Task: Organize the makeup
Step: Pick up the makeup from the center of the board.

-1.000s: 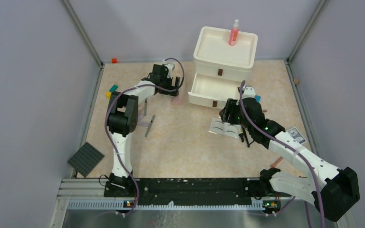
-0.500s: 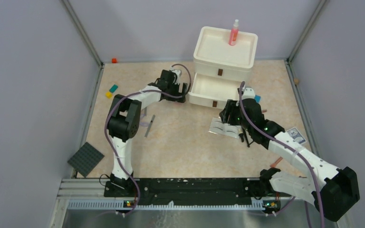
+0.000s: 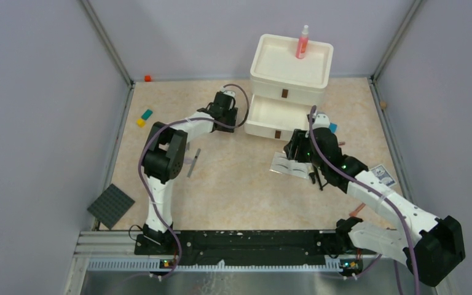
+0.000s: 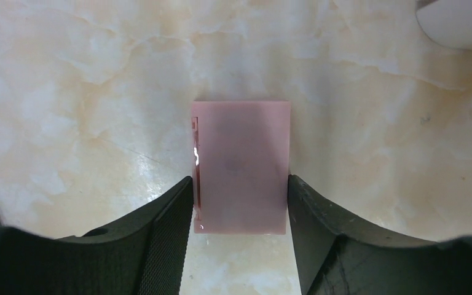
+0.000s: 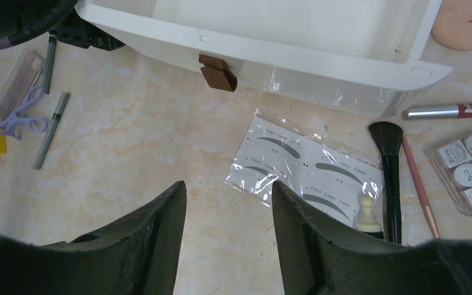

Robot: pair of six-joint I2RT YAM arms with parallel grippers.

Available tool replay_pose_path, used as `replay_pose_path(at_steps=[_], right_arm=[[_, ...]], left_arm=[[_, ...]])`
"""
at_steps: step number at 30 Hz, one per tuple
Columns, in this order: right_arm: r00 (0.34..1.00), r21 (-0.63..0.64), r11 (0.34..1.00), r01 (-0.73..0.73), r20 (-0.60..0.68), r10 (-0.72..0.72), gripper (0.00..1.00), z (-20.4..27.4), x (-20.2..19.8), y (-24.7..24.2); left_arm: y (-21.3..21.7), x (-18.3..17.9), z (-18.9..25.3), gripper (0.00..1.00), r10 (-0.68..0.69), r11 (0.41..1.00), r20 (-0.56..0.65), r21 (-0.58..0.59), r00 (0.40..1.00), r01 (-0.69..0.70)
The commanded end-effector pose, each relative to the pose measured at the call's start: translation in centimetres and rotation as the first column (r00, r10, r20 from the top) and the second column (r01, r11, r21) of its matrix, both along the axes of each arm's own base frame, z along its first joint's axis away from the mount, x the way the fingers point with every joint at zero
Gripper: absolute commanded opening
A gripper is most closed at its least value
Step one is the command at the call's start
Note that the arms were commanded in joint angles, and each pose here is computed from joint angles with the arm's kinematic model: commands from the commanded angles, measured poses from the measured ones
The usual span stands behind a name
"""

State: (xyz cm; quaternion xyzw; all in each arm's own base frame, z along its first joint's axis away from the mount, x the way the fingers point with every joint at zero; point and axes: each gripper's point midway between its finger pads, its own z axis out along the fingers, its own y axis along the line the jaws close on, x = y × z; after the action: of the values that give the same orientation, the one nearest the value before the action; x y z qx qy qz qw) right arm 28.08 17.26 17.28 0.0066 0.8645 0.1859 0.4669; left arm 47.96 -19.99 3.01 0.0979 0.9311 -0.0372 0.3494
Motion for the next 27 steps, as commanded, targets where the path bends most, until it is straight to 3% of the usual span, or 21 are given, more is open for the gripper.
replay_pose_path(at_steps=[1, 7, 17, 21, 27], right_arm=[[0.999, 0.012, 1.0, -0.002, 0.036, 0.002, 0.53, 1.0, -0.2, 0.0], [0.998, 0.022, 1.0, 0.006, 0.059, -0.008, 0.53, 2.0, -0.3, -0.3], [0.989, 0.052, 0.997, 0.062, 0.128, -0.069, 0.53, 4.9, -0.9, -2.0], [0.977, 0.061, 0.991, 0.118, 0.173, -0.127, 0.53, 6.3, -1.2, -3.5], [0.959, 0.084, 0.981, 0.175, 0.209, -0.189, 0.52, 7.2, -2.1, -5.3]], left_arm=[[2.5, -0.6, -2.3, 0.6, 0.077, 0.991, -0.054, 0.114, 0.996, -0.071], [2.9, 0.0, 2.5, 0.49, 0.113, 0.989, 0.03, 0.089, 0.993, -0.116], [1.8, -2.2, 16.1, 0.45, 0.08, 0.997, 0.251, -0.009, 0.965, -0.08], [-2.1, -4.9, 20.4, 0.45, 0.001, 0.998, 0.325, -0.067, 0.946, 0.021], [-9.2, -7.3, 23.0, 0.44, -0.088, 0.957, 0.374, -0.224, 0.923, 0.182]])
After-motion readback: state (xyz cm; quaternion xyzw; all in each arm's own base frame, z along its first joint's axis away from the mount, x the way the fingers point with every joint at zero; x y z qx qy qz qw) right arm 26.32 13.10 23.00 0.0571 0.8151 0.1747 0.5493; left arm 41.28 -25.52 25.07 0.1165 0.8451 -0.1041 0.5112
